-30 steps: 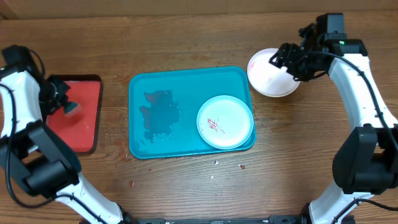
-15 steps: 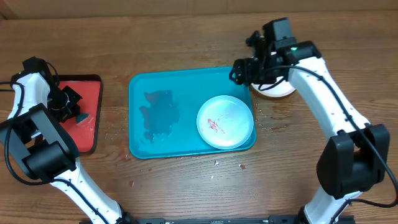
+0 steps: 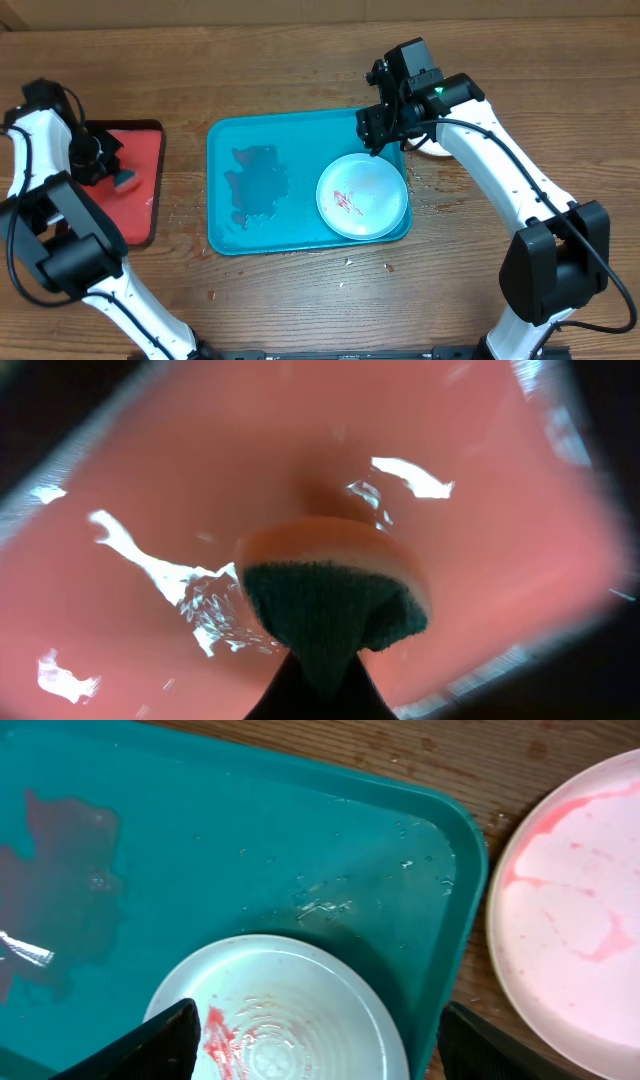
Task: Clean dirty plates on tray and stack at the side
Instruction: 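Move the right gripper to the second white plate and grip its rim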
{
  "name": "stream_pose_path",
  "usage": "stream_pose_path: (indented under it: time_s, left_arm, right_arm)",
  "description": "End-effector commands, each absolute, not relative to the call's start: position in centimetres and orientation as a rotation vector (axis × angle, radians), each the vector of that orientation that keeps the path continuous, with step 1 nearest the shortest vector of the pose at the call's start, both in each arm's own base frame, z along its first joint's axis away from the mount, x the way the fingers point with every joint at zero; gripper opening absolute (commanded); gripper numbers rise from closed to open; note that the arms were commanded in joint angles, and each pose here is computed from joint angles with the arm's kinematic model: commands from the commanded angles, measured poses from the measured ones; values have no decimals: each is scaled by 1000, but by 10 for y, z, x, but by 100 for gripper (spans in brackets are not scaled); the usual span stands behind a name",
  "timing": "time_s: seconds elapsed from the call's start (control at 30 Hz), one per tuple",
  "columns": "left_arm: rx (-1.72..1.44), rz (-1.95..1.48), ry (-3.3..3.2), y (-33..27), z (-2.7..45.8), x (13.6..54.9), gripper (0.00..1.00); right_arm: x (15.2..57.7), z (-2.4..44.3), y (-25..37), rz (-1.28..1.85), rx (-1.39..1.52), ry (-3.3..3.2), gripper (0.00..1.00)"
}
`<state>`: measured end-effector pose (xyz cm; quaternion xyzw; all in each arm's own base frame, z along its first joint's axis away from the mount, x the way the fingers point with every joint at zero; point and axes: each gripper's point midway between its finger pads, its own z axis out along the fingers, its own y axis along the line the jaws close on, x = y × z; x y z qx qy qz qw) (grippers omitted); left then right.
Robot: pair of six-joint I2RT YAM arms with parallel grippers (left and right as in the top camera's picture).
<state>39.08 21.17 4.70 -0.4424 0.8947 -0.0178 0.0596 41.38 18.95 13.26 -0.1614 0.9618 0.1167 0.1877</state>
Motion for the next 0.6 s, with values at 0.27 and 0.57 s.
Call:
stream_pose_path:
  time_s: [0.27, 0.57]
  left_arm:
    - [-1237, 90, 2550, 232, 128, 393, 4]
    - [-1250, 66, 2581, 227, 121, 389, 4]
  right_arm:
    - [402, 90, 180, 258, -620, 2695, 71]
    - [393, 53, 170, 191, -633, 2768, 69]
